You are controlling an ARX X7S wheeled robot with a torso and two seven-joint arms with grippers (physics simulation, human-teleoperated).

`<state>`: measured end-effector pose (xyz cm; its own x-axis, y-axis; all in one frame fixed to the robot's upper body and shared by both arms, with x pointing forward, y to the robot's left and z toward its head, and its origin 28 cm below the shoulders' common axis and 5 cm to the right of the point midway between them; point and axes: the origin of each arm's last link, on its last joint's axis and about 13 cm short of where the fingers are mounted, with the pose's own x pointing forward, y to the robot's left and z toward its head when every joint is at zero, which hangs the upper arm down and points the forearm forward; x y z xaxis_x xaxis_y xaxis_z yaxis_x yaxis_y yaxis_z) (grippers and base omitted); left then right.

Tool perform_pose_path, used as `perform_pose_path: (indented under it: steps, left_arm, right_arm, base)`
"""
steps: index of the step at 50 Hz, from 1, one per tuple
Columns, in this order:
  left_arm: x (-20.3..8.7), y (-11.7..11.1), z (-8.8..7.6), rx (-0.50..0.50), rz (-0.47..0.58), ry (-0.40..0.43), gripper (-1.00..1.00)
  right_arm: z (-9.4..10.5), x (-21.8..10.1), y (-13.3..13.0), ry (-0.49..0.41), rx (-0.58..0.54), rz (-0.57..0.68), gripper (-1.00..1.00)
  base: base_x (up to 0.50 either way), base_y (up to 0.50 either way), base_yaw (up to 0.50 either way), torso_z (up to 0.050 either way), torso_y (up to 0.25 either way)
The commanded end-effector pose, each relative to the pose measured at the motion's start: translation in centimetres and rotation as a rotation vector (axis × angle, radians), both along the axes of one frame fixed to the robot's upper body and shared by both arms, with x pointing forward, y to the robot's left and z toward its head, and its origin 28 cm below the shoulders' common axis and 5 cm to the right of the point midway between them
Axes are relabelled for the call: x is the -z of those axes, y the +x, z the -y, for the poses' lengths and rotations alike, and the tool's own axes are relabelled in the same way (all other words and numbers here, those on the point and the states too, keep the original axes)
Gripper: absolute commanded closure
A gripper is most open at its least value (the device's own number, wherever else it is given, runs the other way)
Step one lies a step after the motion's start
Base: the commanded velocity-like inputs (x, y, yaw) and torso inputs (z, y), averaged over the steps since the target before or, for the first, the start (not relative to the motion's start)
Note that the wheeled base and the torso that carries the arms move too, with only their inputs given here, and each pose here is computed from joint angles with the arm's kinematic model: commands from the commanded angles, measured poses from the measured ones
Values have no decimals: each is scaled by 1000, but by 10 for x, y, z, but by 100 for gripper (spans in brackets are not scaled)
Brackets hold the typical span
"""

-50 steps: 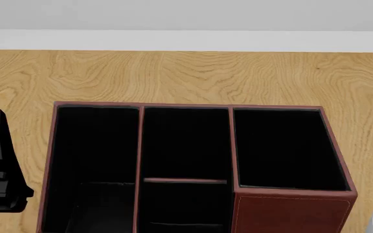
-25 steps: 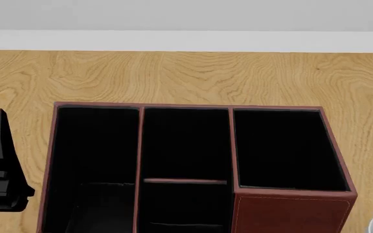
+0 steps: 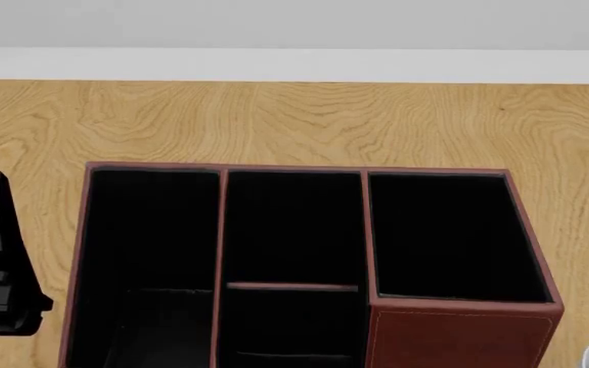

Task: Pick up the white mug and place it to the right of the caddy.

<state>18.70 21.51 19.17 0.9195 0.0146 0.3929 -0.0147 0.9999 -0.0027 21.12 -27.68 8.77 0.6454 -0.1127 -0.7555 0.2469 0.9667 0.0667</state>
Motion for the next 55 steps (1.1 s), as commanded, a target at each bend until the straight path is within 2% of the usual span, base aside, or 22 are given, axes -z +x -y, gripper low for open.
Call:
perform_pose_path:
  steps: [1,35,55]
  left_arm:
    - [-1,-1,0,1,4,-2,-100]
    - [-1,-1,-2,4,10,-13,-100]
    - [-4,-5,-3,6,21,-16,-100]
  right_arm:
    - [-1,-3,-2,-10,5,13,-100]
    - [-15,-45,-27,-87,-42,115,-100]
    - [-22,-65,-56,-129,-44,166,-100]
  base:
    - [0,0,0,0,0]
    - [0,0,0,0,0]
    - [0,0,0,0,0]
